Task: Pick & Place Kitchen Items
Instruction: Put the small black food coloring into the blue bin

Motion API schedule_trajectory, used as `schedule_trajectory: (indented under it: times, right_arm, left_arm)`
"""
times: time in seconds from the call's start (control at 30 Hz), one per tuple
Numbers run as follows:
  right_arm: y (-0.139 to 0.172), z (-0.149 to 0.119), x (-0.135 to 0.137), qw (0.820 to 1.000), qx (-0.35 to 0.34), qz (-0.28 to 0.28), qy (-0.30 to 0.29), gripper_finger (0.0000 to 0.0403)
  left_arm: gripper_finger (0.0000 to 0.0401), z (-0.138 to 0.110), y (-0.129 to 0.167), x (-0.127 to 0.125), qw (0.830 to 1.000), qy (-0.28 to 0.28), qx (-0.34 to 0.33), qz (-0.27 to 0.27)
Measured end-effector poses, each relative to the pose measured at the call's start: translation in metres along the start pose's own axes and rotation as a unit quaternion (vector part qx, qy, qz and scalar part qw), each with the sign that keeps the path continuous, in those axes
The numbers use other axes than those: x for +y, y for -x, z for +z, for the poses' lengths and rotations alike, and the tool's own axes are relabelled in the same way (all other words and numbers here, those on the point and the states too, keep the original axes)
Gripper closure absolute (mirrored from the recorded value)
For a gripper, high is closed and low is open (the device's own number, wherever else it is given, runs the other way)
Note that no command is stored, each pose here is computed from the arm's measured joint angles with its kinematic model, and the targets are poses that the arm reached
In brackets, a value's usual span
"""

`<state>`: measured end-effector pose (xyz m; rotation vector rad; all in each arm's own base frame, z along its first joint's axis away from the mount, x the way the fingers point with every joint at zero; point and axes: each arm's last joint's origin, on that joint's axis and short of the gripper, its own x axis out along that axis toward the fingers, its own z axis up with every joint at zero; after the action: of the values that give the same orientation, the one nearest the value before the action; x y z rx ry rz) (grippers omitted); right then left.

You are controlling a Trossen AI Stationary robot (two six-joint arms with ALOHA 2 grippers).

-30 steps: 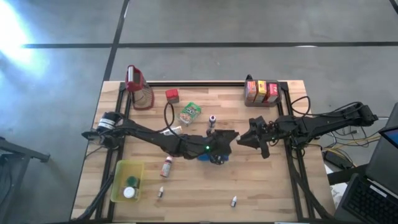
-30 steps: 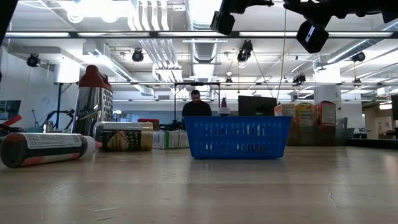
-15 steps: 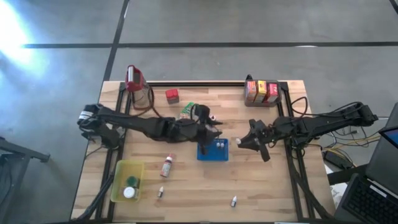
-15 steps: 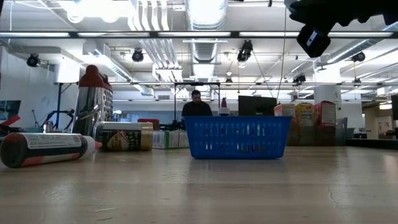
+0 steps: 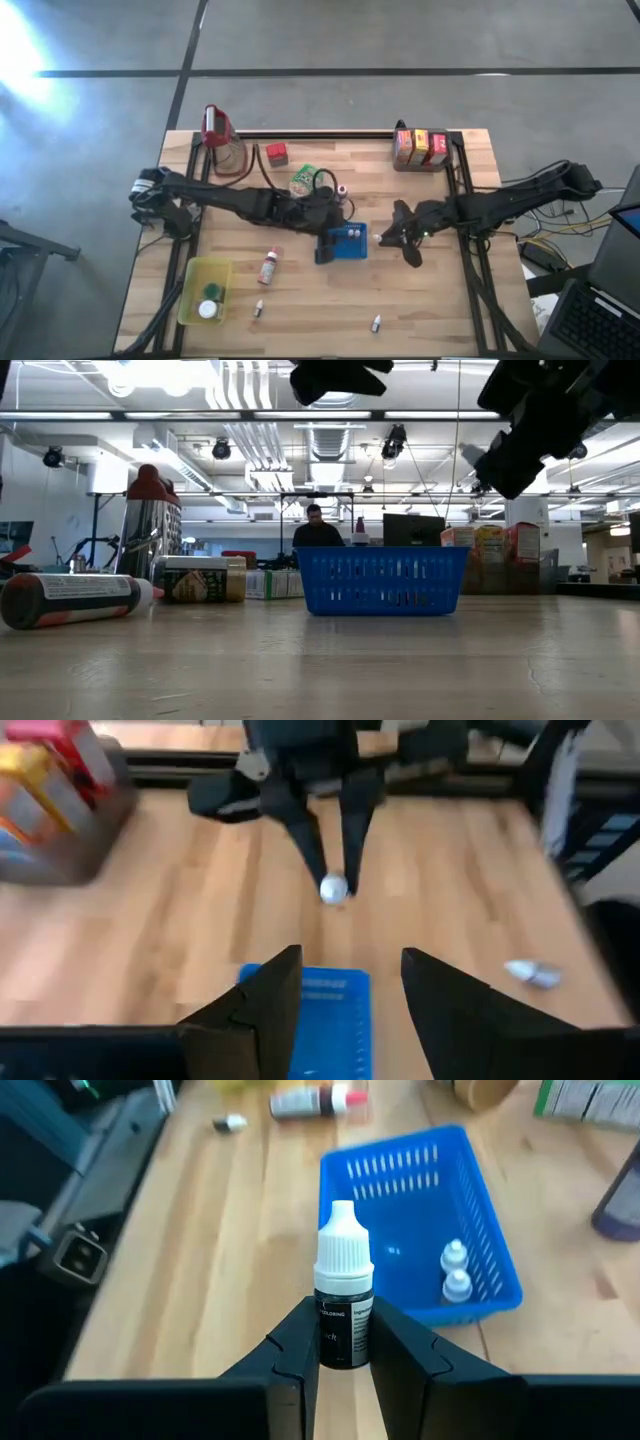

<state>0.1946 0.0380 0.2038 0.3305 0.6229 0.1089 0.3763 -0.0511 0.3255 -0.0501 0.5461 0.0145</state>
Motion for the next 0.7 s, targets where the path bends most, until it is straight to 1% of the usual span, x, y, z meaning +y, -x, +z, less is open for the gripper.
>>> schedule_trajectory:
  times: [0.1,0.2,0.27,0.33,0.43,0.57,0.7]
  right_arm:
    - [-0.011,0.000,0.004,1.000,-0.003,0.010,0.009,0.0338]
    - [-0.020,0.002,0.009,0.999,-0.022,0.023,0.035,0.0338]
    - [-0.024,0.003,0.011,0.998,-0.031,0.018,0.048,0.0337]
    - [-0.028,0.008,0.013,0.998,-0.041,0.011,0.052,0.0337]
    - [-0.030,0.018,0.016,0.998,-0.035,0.007,0.056,0.0337]
    - [-0.031,0.034,0.023,0.997,-0.047,0.012,0.063,0.0337]
    - [-0.034,0.034,0.024,0.997,-0.038,0.010,0.065,0.0337]
  left_arm:
    - [0.0222,0.001,-0.001,0.007,0.998,0.068,0.004,-0.014]
    - [0.0223,-0.001,-0.004,0.015,0.990,0.134,0.022,-0.033]
    - [0.0223,-0.003,-0.005,0.017,0.985,0.165,0.034,-0.039]
    - [0.0222,-0.003,-0.007,0.018,0.983,0.174,0.033,-0.039]
    - [0.0224,-0.003,-0.008,0.018,0.984,0.173,0.033,-0.037]
    - [0.0230,-0.006,-0.017,0.018,0.984,0.172,0.031,-0.034]
    - [0.0238,-0.005,-0.020,0.016,0.986,0.155,0.037,-0.057]
